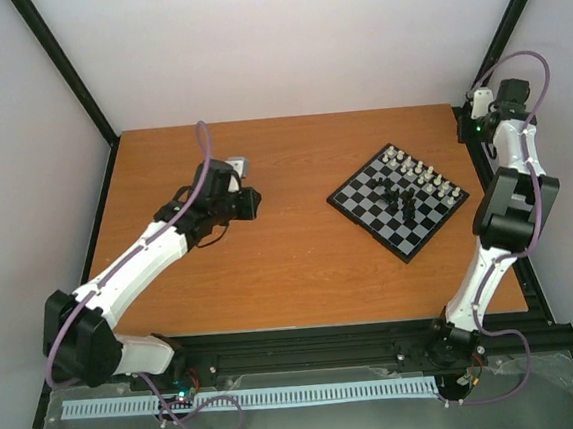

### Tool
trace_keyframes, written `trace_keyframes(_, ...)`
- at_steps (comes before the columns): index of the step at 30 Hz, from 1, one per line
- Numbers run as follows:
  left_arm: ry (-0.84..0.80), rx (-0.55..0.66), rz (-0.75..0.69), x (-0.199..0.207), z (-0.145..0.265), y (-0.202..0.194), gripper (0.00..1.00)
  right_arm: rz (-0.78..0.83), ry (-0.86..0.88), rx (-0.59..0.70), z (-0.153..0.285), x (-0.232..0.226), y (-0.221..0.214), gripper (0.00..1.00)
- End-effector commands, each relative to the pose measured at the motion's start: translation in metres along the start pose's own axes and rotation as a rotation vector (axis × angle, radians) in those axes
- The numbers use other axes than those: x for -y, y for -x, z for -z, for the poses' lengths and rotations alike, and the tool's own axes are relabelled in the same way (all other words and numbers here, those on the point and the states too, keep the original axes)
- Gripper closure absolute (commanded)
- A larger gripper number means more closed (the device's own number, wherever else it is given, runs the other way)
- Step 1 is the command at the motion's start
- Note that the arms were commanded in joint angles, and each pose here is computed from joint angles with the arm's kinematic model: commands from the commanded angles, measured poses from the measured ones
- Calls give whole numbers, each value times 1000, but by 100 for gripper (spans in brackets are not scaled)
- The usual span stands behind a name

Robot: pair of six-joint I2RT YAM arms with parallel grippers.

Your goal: Set up the chess pieces on the board

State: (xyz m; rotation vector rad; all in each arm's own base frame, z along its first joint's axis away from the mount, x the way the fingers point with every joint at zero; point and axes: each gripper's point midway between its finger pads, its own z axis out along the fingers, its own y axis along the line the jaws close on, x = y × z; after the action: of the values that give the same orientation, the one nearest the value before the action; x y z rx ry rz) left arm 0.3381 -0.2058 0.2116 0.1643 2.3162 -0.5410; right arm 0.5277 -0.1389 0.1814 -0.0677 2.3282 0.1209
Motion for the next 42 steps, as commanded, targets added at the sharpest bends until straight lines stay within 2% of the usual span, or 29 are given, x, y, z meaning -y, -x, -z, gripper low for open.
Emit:
trace_keyframes(1, -77, -52, -11, 36, -13, -6, 84, -33, -28, -156, -29, 35, -38, 96)
trace_keyframes(3, -87, -89, -29, 47, -25, -17, 95, -37, -53, -201, -40, 47, -48, 97)
trace_keyframes(6, -104, -137, -62, 62, -40, -33, 99, -39, -79, -265, -53, 60, -64, 97)
trace_keyframes(14, -124, -186, -83, 79, -57, -50, 99, -25, -55, -425, -73, 65, -102, 97)
trace_keyframes(27, -138, -202, -71, 80, -58, -57, 99, -20, 39, -518, -86, 48, -128, 97)
trace_keyframes(34, -134, -208, -70, 77, -61, -62, 99, 14, 112, -583, -86, 23, -145, 97)
trace_keyframes(42, -111, -227, -43, 71, -68, -70, 99, -40, 256, -620, -77, -15, -165, 97)
